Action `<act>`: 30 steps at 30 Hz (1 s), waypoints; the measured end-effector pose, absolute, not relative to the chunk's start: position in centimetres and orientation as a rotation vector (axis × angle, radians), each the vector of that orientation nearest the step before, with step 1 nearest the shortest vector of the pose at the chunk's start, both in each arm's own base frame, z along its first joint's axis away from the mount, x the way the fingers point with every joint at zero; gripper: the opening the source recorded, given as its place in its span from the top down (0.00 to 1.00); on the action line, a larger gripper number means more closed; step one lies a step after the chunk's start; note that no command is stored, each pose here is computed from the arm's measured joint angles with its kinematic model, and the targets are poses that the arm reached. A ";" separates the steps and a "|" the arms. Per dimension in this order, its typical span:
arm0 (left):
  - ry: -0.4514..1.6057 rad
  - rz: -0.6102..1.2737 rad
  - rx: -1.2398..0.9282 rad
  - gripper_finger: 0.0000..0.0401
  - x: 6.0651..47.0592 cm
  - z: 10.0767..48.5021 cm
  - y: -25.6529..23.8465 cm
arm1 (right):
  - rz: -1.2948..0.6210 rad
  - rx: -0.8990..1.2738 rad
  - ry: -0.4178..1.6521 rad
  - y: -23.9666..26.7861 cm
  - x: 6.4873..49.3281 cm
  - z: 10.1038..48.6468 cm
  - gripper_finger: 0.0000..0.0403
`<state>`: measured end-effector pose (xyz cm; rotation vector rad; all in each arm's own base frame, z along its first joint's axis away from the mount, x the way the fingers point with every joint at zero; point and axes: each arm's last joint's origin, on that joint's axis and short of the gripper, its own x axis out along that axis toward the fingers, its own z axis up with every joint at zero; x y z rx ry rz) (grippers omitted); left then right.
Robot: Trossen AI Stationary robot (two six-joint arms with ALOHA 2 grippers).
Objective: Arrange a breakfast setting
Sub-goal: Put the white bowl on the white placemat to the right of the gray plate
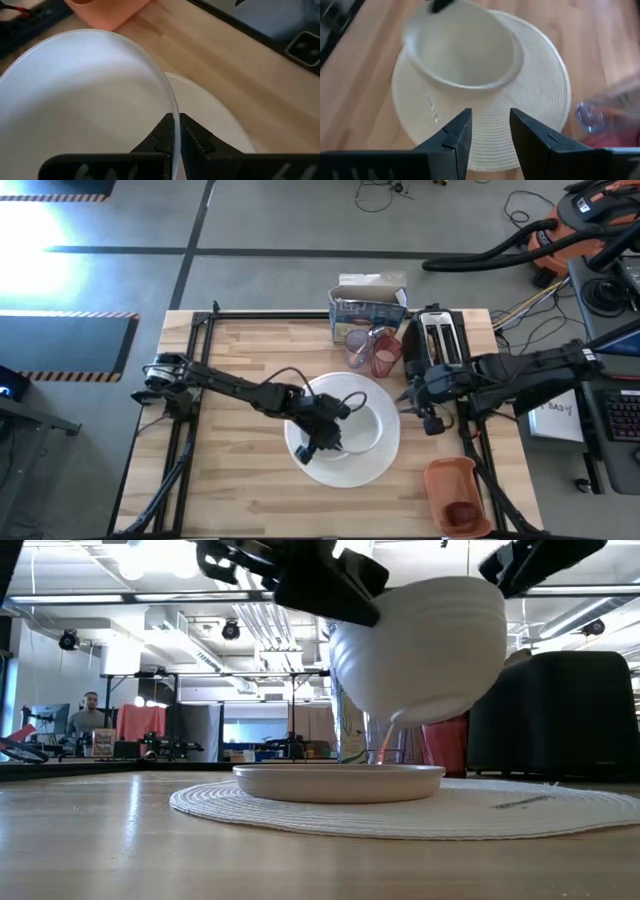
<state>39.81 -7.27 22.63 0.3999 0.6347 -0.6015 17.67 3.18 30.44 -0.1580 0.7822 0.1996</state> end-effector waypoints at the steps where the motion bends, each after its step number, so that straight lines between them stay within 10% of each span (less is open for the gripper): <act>1: 0.625 -0.600 0.402 1.00 40.1 22.7 -6.9 | 0.232 -0.194 0.796 3.3 18.0 30.6 0.69; 30: 0.546 -0.670 0.414 1.00 43.5 25.0 -1.6 | 0.605 -0.567 1.175 4.8 24.1 29.1 0.78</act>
